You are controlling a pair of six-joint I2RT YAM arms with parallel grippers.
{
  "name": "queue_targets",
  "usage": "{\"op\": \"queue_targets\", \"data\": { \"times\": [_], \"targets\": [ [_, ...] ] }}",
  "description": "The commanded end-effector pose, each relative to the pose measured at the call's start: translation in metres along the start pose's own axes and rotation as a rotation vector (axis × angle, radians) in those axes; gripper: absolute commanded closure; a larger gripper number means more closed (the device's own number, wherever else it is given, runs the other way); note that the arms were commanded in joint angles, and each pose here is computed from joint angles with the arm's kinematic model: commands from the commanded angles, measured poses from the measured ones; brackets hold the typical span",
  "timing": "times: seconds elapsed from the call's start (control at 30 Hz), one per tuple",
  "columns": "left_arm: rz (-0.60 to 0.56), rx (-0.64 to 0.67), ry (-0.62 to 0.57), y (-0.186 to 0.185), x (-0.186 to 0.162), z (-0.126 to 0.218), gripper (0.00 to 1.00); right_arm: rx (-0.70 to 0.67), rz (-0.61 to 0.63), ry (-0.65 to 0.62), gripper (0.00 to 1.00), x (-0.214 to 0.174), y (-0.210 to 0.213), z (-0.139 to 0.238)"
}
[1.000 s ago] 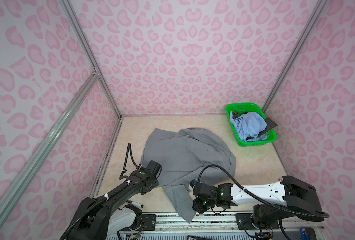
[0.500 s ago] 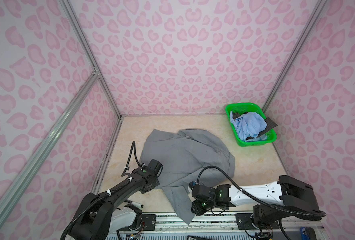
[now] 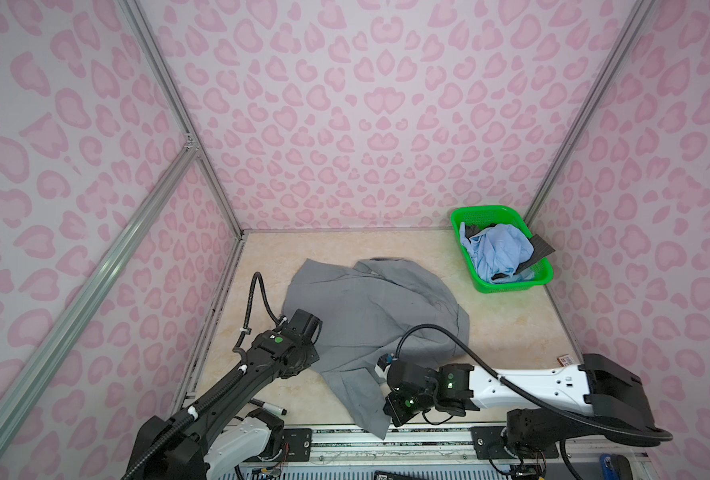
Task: Fold and stack the long sleeve shirts
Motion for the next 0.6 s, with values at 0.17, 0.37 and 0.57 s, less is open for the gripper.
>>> {"op": "queue_targets", "data": {
  "times": [0.17,0.37,0.57],
  "targets": [
    [-0.016,-0.067,-0.074,-0.006,0.03,0.058,0.97,-0.169,-0.005,-0.456,1.0,0.061,-0.046,0.19],
    [0.012,-0.141,-0.146,-0.01,0.045,0.096,0.97,-0.264,0.005,-0.694,1.0,0.068,-0.056,0.305],
    [0.046,-0.214,-0.19,-0.009,0.045,0.126,0.97,-0.332,0.035,-0.894,1.0,0.066,-0.049,0.399]
  ]
}}
Point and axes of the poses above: each gripper's point midway between its finger pads, its own z axis back along the fingers, its own y axis along the line the jaws close on, x = y × z, the point moved 3 cm from there along z, back along the fingers, and after that the axes turned 14 degrees about -z, right-handed, at the moved point
